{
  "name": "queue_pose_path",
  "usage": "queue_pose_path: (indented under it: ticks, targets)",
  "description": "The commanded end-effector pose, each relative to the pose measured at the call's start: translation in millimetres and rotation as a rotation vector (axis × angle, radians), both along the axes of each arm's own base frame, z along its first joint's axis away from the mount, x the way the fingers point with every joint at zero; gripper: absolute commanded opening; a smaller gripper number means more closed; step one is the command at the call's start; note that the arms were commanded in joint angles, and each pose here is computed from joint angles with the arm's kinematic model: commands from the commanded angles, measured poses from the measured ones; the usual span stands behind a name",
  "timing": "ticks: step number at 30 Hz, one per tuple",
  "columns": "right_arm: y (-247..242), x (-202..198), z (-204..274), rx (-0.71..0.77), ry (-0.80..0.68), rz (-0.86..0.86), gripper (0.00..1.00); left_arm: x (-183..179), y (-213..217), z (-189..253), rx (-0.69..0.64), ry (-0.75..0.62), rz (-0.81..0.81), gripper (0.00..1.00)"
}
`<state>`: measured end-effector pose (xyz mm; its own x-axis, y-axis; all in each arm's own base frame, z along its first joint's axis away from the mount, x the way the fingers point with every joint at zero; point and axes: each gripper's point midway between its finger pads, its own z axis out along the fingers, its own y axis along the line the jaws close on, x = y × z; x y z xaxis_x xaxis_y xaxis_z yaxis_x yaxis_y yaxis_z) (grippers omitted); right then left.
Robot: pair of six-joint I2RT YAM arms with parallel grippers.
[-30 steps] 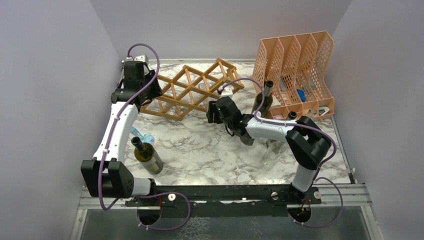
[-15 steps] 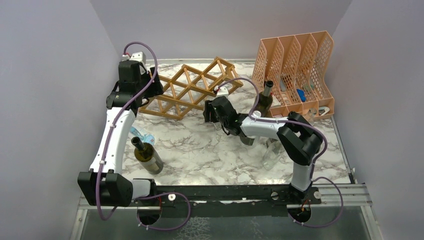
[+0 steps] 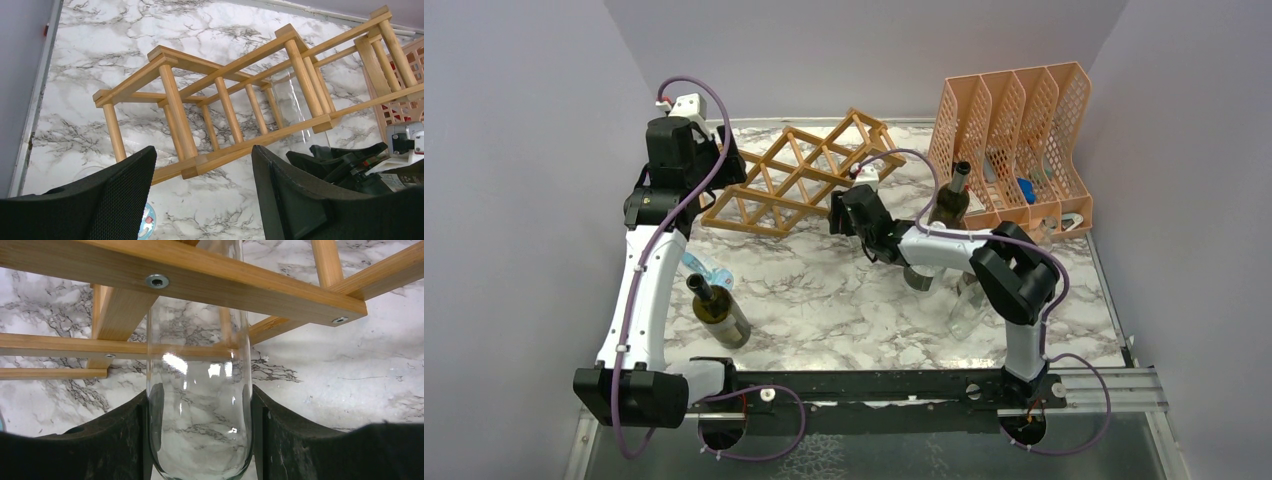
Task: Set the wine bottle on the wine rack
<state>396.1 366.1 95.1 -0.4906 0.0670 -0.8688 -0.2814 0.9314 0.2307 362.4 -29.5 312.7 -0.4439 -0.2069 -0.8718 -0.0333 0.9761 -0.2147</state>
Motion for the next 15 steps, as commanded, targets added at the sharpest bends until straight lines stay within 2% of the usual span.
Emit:
queue_pose_path:
  ticks: [1, 7, 15]
  targets:
    - [17.7, 19.8, 38.3, 0.123, -0.1, 0.027, 0.05, -3.5, -1.4, 18.4, 0.006, -0.045, -0.017, 0.75]
    - [24.3, 25.0, 35.2, 0.125, -0.084, 0.076, 0.11, -5.4, -2.2, 20.6, 0.006, -0.05, -0.023, 0.75]
    - [32.0, 31.0, 21.3, 0.096, -0.051, 0.098, 0.28, -10.1, -3.4, 25.6, 0.01, -0.06, -0.036, 0.76]
